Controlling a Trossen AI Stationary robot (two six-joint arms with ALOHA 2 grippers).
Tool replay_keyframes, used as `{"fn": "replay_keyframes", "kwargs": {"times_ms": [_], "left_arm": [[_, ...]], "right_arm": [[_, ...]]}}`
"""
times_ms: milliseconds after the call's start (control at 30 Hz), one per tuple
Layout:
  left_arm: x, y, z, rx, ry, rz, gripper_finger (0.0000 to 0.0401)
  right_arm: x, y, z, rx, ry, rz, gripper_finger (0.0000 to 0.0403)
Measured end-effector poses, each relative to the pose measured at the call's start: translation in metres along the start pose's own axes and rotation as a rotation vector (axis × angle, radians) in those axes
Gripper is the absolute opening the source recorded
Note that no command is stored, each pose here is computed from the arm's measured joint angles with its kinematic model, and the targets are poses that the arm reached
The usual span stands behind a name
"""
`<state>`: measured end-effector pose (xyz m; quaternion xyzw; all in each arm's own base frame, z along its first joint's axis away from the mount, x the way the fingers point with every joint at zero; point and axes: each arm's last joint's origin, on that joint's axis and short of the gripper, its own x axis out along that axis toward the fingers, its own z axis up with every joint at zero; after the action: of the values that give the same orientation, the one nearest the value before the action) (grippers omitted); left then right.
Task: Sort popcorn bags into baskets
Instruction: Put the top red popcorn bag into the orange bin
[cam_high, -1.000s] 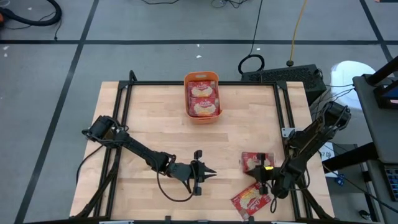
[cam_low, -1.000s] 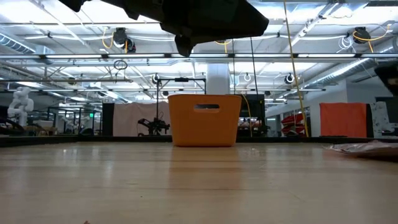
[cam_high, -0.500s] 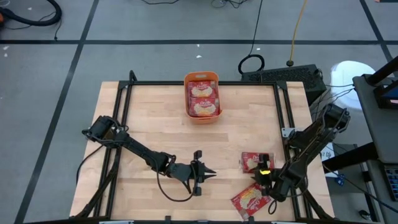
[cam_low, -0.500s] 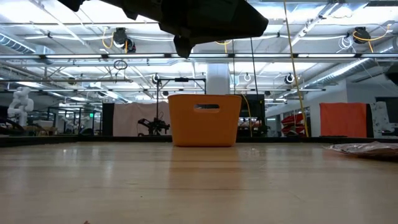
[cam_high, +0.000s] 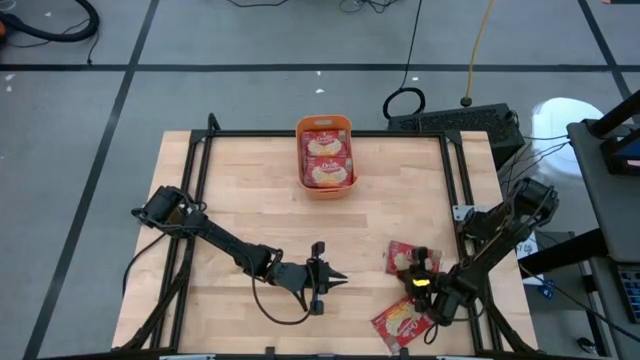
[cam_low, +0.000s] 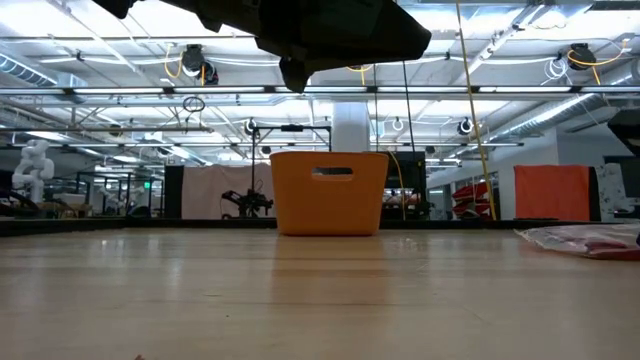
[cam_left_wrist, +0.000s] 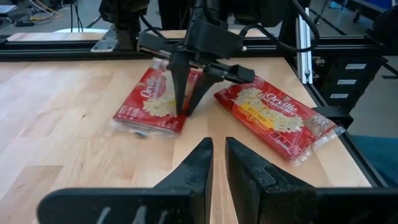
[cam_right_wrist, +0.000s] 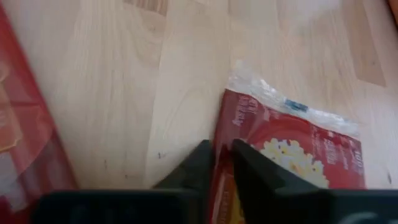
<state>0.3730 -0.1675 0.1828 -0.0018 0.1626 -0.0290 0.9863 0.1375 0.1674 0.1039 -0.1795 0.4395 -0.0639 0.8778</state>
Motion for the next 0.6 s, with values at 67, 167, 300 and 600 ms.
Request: {"fn": "replay_keyframes", "kwargs": {"times_ms": [67, 167, 300, 600], "left_arm": [[0.000, 0.000, 0.000, 0.003, 0.000, 0.000, 0.0049], [0.000, 0.000, 0.000, 0.003, -0.001, 0.001, 0.0049], [0.000, 0.001, 0.000, 0.003, -0.001, 0.002, 0.0049], [0.001, 0.001, -0.001, 0.012, 0.006, 0.004, 0.0049]], "right_arm": [[0.001, -0.001, 0.001, 0.012, -0.002, 0.000, 0.0024], [0.005, -0.002, 0.004, 0.030, -0.022, -0.011, 0.0008], [0.007, 0.003, 0.017, 0.053, -0.124, 0.019, 0.0003], [0.003, 0.011, 0.052, -0.038, -0.368, 0.107, 0.0000]]}}
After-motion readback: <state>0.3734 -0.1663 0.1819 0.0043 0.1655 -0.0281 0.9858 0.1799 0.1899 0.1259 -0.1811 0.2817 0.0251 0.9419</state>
